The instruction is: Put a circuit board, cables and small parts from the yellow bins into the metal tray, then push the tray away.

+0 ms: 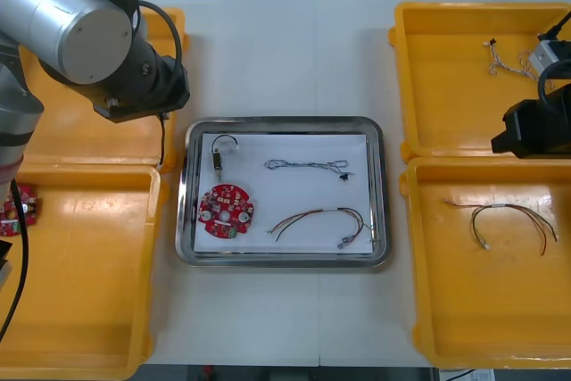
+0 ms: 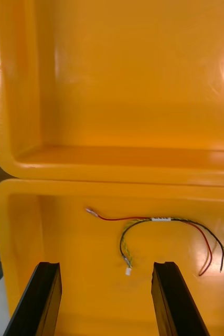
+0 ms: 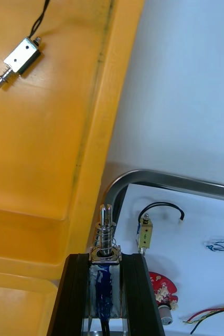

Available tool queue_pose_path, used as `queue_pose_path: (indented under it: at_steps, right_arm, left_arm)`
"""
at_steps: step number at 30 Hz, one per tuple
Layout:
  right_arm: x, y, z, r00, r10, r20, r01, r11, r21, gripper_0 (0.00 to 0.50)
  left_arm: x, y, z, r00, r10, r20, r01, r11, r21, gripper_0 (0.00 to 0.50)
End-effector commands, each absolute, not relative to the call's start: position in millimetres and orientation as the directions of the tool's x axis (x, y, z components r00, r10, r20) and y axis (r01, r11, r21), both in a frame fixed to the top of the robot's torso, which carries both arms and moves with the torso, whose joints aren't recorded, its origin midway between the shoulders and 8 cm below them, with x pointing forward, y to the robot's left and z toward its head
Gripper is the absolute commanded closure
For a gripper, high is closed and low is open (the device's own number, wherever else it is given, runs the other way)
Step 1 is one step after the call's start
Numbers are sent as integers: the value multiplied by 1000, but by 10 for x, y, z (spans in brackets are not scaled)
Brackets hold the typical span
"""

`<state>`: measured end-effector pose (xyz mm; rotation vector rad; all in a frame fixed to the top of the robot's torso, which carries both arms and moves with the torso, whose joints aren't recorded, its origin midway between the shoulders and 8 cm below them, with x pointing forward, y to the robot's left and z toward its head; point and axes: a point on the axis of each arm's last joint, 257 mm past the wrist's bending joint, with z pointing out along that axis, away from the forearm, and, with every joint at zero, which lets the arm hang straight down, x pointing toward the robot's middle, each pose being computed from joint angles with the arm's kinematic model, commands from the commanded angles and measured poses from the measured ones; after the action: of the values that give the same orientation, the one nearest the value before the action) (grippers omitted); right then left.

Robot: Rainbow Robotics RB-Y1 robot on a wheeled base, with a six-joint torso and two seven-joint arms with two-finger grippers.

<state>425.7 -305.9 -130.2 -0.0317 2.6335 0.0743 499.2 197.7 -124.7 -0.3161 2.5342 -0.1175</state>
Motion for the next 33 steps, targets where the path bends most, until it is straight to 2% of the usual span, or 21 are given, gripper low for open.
queue_pose_path:
  at_steps: [1,9,15,23,33]
  right_arm:
    - [4084,-3416,-1269,-864,13,-504,14,1000,2,0]
    - [3929,-3647,-1409,-876,35,-482,51,999,-19,0]
    - [3854,-3741,-1518,-886,45,-461,70,997,-36,0]
    - [3775,-3757,-1600,-895,45,-444,71,997,-42,0]
    - [3744,-3755,-1619,-896,37,-442,65,997,-48,0]
  left_arm:
    - [4822,1795,-1269,-809,-127,-574,-110,992,-65,500]
    - [4715,1402,-1453,-797,-167,-580,-132,986,-102,500]
    - [4734,1141,-1593,-788,-145,-598,-74,987,-142,500]
    - [4742,1036,-1833,-796,-120,-593,-55,990,-127,500]
    - [4981,945,-2167,-788,-121,-603,-50,990,-134,500]
